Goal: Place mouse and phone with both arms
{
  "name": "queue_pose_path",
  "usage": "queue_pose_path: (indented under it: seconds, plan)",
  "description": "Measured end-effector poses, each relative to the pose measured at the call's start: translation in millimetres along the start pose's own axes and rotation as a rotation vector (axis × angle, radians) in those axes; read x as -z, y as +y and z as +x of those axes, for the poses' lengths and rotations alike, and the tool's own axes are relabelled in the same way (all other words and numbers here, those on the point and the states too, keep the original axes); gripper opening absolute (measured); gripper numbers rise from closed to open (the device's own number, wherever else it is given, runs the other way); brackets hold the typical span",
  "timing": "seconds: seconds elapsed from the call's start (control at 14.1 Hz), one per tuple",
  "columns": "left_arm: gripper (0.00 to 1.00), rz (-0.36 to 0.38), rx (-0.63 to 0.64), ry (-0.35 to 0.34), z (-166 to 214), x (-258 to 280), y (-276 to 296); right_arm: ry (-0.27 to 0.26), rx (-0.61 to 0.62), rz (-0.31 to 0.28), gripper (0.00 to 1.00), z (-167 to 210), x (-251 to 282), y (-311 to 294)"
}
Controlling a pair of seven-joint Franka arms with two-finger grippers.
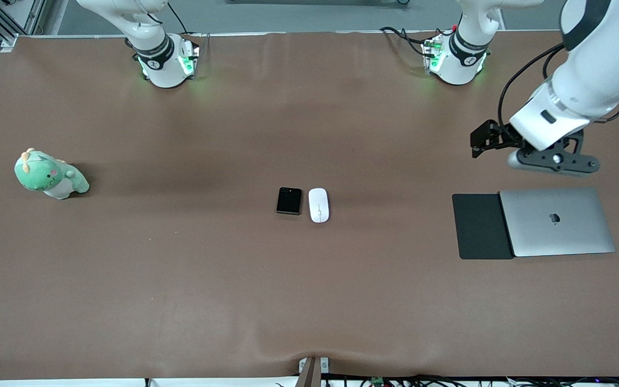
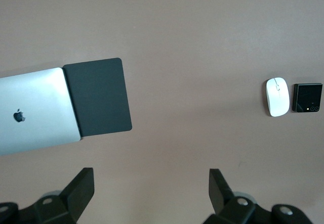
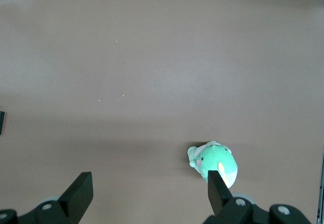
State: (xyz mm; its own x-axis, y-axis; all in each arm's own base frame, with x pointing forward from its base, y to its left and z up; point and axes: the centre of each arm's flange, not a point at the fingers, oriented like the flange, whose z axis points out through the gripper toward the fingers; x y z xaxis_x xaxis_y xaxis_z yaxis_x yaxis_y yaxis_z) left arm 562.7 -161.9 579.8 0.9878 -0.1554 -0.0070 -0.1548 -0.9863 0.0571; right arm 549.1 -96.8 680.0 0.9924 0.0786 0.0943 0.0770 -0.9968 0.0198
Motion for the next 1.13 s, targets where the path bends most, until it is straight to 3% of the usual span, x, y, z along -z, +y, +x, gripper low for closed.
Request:
queue_pose_path:
  seconds: [0.35,0.64,1.13]
  plan:
    - [1.00,-0.021,0.048,0.001,19,-48,64,0.000,-0.002,0.000,1.00,0,0,1]
    - [1.00,-0.018,0.053,-0.048,25,-107,124,0.000,-0.002,0.000,1.00,0,0,1]
    - [1.00,-0.002,0.140,-0.066,37,-213,201,-0.001,-0.002,0.000,1.00,0,0,1]
